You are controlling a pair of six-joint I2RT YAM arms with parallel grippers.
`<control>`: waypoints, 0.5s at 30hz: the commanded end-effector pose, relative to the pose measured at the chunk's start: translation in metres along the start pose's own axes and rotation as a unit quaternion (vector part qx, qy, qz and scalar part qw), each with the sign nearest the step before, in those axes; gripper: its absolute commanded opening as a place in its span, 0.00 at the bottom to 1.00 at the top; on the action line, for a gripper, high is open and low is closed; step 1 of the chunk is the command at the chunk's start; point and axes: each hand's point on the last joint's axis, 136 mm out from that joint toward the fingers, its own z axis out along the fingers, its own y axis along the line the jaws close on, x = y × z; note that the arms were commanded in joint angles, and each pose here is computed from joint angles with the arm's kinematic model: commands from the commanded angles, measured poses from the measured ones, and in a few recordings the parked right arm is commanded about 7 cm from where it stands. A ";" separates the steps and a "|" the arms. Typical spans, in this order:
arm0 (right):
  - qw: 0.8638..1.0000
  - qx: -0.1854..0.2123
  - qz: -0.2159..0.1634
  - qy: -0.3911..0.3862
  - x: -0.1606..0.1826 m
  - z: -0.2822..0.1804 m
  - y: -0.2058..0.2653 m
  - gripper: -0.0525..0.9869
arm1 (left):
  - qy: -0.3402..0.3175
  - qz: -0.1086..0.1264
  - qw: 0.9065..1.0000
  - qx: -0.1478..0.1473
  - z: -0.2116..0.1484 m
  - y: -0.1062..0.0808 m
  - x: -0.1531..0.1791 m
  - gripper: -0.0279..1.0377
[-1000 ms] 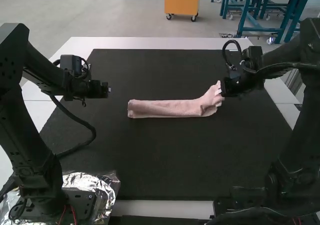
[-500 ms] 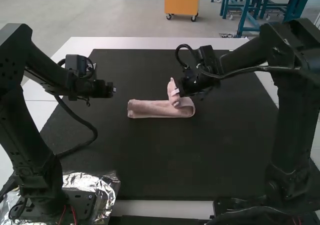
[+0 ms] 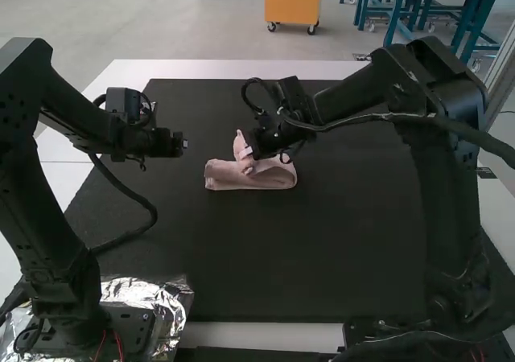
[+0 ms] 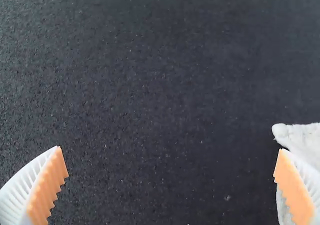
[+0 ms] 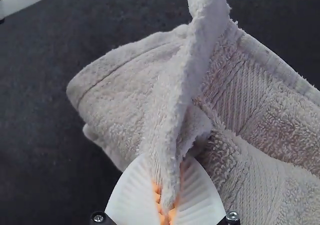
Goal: Fold the towel.
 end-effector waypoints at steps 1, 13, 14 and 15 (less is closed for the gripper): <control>1.000 -0.017 -0.007 -0.010 -0.015 0.006 0.020 0.03 | -0.025 0.001 1.000 -0.002 -0.005 -0.001 -0.020 0.94; 0.992 -0.061 -0.059 -0.092 -0.082 -0.040 0.067 0.73 | -0.024 0.002 1.000 -0.001 -0.005 -0.003 -0.019 0.94; 0.991 -0.063 -0.059 -0.098 -0.084 -0.047 0.065 0.61 | -0.024 0.002 1.000 -0.001 -0.005 -0.003 -0.019 0.94; 0.991 -0.065 -0.059 -0.104 -0.086 -0.052 0.062 0.42 | -0.024 0.001 1.000 -0.002 -0.005 -0.001 -0.019 0.94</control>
